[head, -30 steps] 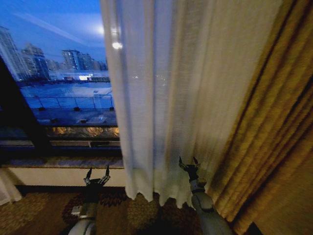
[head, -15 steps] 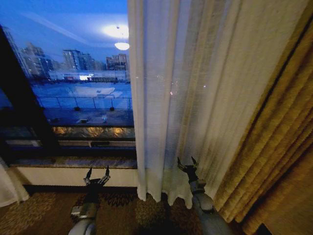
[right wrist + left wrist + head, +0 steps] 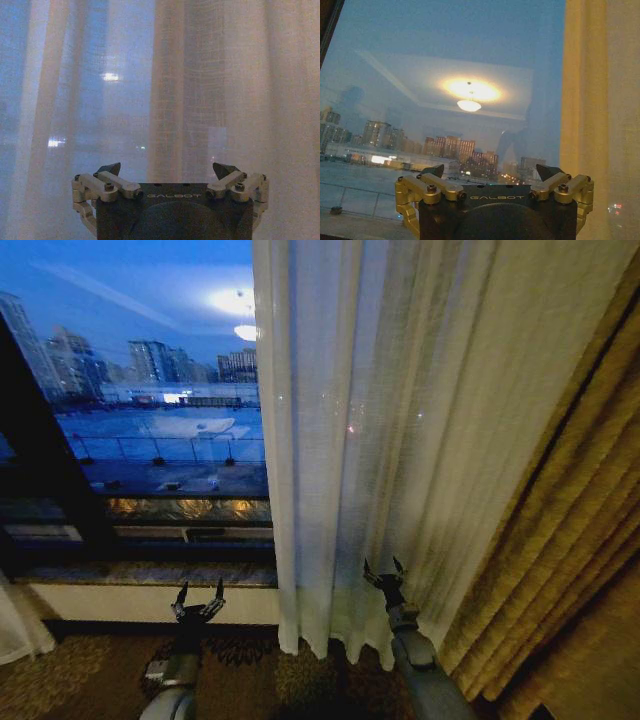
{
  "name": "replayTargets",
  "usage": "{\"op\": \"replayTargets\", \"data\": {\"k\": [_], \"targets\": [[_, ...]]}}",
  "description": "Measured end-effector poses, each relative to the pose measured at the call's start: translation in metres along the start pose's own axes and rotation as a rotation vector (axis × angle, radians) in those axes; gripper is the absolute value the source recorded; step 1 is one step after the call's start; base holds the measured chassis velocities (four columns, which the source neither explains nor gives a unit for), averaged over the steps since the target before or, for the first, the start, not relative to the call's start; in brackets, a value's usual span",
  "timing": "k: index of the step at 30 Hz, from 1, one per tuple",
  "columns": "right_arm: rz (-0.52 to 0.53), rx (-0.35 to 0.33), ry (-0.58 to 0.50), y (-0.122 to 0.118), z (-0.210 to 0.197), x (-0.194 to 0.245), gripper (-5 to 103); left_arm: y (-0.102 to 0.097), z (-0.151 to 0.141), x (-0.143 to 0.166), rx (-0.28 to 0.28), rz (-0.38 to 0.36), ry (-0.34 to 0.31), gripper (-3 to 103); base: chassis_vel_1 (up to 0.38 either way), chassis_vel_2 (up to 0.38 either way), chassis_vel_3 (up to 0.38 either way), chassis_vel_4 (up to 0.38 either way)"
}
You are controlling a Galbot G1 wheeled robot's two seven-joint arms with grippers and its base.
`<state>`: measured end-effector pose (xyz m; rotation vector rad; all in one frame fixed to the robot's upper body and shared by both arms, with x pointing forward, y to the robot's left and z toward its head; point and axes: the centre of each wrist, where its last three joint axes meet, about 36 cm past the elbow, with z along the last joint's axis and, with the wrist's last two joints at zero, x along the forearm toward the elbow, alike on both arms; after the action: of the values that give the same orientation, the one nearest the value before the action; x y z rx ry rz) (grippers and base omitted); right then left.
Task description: Open the curtains by pulling them apart, changing their state from closed to fully open.
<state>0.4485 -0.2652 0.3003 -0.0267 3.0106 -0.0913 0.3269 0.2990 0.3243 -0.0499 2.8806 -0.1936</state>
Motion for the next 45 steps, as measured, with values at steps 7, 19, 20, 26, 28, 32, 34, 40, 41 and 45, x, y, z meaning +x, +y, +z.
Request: {"op": "replayTargets", "data": {"k": [7,19,20,26,28,32,34,40,41,45], "targets": [[0.001,-0.035,-0.018,0.007,0.002,-0.001,100,0.0,0.0,0.0,0.0,0.0,0.0,100,0.028,0.037,-0.032,-0.043],[0.01,-0.031,-0.027,0.007,0.002,-0.001,100,0.0,0.0,0.0,0.0,0.0,0.0,100,0.067,0.078,-0.053,-0.069],[0.01,-0.022,-0.024,0.006,0.002,0.0,100,0.0,0.0,0.0,0.0,0.0,0.0,100,0.0,0.0,0.0,0.0],[0.004,-0.012,-0.019,0.005,0.001,0.002,100,0.0,0.0,0.0,0.0,0.0,0.0,100,0.0,0.0,0.0,0.0],[0.003,-0.012,-0.019,0.006,0.001,0.002,100,0.0,0.0,0.0,0.0,0.0,0.0,100,0.04,0.002,-0.021,-0.015],[0.001,-0.015,-0.017,0.007,0.0,0.002,100,0.0,0.0,0.0,0.0,0.0,0.0,100,0.136,0.072,-0.116,-0.091],[0.0,-0.017,-0.017,0.009,0.0,0.002,100,0.0,0.0,0.0,0.0,0.0,0.0,100,0.19,0.094,-0.194,-0.123],[0.006,-0.043,-0.036,0.014,-0.001,0.0,100,0.0,0.0,0.0,0.0,0.0,0.0,100,0.227,0.168,-0.234,-0.175],[0.006,-0.044,-0.039,0.015,-0.001,0.0,100,0.0,0.0,0.0,0.0,0.0,0.0,100,0.232,0.218,-0.244,-0.206],[0.004,-0.044,-0.056,0.016,-0.002,-0.002,100,0.0,0.0,0.0,-0.001,-0.001,0.0,100,0.158,0.141,-0.113,-0.153]]}}
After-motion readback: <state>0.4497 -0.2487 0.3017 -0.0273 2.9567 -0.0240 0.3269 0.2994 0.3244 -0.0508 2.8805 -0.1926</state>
